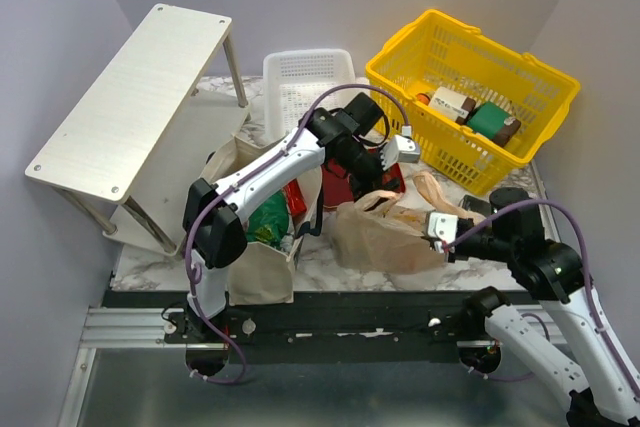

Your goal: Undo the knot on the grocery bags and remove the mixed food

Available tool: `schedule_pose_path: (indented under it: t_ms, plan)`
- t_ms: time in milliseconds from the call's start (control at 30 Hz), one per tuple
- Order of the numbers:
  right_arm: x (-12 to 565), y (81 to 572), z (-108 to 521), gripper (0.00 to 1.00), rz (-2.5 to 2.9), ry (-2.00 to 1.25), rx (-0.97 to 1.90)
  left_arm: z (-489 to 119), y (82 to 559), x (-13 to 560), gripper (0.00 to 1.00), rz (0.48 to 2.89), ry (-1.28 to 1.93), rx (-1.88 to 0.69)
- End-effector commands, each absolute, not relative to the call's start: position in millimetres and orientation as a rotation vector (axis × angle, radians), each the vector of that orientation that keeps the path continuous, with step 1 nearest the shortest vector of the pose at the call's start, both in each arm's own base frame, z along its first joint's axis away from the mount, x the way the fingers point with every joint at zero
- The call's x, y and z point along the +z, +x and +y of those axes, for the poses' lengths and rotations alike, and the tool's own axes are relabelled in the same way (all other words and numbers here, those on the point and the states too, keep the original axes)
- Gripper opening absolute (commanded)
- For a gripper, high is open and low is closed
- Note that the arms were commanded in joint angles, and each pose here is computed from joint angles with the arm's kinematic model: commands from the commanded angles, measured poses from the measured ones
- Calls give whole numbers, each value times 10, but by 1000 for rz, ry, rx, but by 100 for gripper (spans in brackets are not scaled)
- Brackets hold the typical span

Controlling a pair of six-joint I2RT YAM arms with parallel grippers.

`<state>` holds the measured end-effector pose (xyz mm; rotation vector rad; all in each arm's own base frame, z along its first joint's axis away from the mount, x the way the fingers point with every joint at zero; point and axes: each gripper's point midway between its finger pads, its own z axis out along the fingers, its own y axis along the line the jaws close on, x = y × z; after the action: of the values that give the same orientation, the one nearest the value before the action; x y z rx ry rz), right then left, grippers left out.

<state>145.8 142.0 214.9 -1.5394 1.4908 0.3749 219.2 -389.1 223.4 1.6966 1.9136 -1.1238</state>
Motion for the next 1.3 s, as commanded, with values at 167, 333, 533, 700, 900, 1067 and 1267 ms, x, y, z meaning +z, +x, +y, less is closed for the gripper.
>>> schedule_pose_path:
  t_ms: [167, 333, 533, 700, 900, 1067, 1267]
  plan:
    - [2064, 1222, 1420, 5, 1438, -1612, 413, -3969, 1892, 1994, 83, 1918, 1812, -1203]
    - [2087, 1184, 1383, 5, 1401, -1652, 383, -3964, 2160, 1887, 0, 1950, 1836, -1007]
    - [1897, 952, 1213, 4, 1366, -1764, 340, -3997, 2739, 2577, 0, 1783, 1620, -918]
    - [1836, 850, 1124, 4, 1312, -1819, 293, -3889, 3153, 3182, 0, 1670, 1444, -831]
    - [1766, 835, 1090, 4, 1358, -1819, 300, -3793, 3015, 3427, 0, 1638, 1399, -881]
    - [1889, 879, 1086, 11, 1389, -1736, 282, -3633, 2865, 4003, 12, 1531, 1336, -846]
    - [2269, 1119, 1174, 58, 1506, -1470, 309, -3551, 2260, 4321, 98, 1412, 1363, -1013]
